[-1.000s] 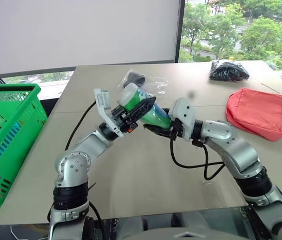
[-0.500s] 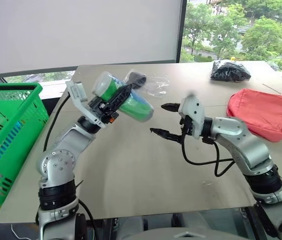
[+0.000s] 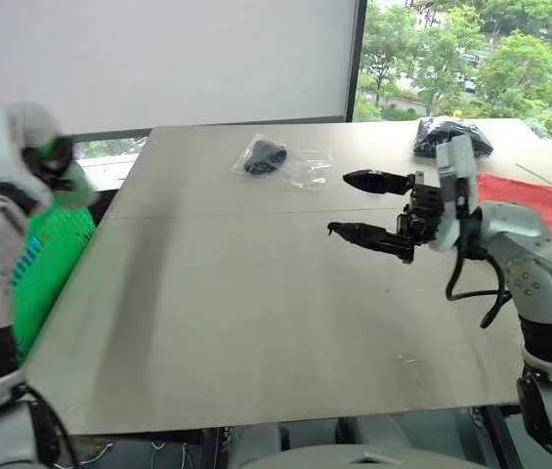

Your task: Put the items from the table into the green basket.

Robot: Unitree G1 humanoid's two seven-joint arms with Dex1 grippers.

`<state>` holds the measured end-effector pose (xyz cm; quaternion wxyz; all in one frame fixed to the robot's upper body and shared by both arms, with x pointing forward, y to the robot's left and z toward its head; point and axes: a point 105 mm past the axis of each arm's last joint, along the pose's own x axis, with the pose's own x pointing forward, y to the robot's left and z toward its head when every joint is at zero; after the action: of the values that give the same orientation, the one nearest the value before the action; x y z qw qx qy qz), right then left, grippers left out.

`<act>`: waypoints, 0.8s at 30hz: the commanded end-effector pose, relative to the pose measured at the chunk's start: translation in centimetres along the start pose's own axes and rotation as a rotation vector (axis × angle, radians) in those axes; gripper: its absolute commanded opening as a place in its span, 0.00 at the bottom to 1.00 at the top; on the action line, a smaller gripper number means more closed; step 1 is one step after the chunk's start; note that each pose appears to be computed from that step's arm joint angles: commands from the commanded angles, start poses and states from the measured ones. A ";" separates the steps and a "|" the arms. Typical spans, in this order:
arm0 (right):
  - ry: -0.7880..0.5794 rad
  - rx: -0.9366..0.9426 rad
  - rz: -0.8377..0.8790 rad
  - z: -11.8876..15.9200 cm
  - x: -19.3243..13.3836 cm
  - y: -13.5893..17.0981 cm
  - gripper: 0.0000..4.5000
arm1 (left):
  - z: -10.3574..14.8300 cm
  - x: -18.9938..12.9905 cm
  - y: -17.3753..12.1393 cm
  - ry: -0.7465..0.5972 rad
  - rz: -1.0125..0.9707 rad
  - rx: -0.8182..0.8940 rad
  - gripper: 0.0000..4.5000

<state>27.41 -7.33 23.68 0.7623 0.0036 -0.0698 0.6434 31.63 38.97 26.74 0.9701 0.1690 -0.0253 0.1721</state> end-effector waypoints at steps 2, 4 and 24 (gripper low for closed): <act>-0.052 -0.005 0.066 2.0 -0.1 0.7 1.00 | 1.3 -1.0 5.9 -0.045 0.250 0.027 0.39; -0.062 0.008 0.087 2.3 0.0 1.0 1.00 | 0.9 -1.3 6.8 -0.026 0.290 0.055 0.39; -0.066 -0.002 0.041 2.0 -0.5 0.9 1.00 | -1.5 0.2 3.3 -0.043 0.131 -0.047 1.00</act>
<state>26.65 -7.47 24.76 0.7435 0.0406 -0.0706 0.6637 29.95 44.44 24.85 0.9516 0.1356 -0.0241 0.2749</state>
